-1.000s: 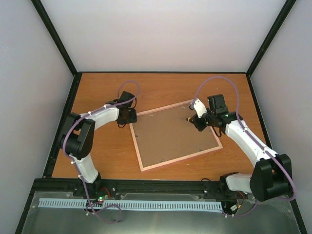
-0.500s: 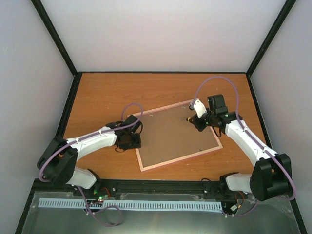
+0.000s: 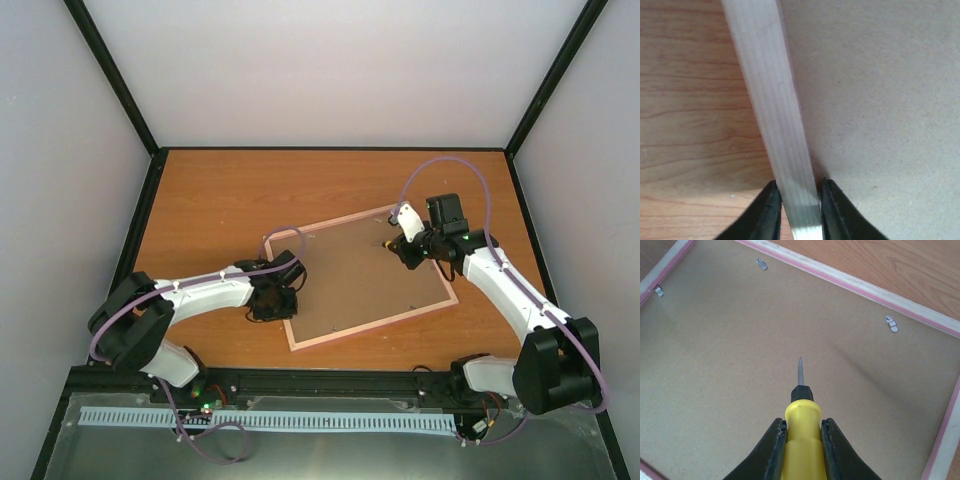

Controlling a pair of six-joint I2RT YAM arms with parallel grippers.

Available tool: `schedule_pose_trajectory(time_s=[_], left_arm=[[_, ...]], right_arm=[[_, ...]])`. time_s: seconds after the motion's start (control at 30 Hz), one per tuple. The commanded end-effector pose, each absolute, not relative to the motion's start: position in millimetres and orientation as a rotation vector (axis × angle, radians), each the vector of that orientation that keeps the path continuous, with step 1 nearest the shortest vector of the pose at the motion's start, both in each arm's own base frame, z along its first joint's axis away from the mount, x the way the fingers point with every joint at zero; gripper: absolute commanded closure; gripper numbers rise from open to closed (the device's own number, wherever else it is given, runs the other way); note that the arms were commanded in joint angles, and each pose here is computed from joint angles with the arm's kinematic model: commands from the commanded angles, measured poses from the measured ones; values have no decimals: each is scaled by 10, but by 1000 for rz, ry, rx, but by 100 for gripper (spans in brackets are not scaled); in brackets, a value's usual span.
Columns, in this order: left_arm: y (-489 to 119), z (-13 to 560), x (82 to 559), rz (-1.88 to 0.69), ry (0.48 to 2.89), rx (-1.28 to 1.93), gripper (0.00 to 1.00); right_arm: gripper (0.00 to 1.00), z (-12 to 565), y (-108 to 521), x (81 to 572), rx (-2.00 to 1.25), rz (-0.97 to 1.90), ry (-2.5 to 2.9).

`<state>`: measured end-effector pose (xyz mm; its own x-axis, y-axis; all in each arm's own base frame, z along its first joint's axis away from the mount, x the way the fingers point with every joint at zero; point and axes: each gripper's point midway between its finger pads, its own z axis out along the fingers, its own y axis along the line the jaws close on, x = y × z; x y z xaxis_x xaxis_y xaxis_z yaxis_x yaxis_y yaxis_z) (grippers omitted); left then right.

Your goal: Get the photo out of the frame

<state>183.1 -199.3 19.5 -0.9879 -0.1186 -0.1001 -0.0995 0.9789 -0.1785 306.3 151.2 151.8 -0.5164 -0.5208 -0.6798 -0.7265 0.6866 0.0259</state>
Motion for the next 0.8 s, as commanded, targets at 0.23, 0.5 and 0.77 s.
schedule_pose_trajectory(time_s=[0.23, 0.5, 0.77], left_arm=[[-2038, 197, 2001, -248, 2895, 126, 99], [-2076, 188, 2125, -221, 2863, 178, 99], [-2199, 229, 2158, -371, 2846, 119, 96]], right_arm=[[97, 1560, 1501, 3027, -951, 415, 2224], [97, 1641, 1604, 3020, -965, 487, 2194], [97, 1767, 2301, 2949, -1147, 712, 2215]])
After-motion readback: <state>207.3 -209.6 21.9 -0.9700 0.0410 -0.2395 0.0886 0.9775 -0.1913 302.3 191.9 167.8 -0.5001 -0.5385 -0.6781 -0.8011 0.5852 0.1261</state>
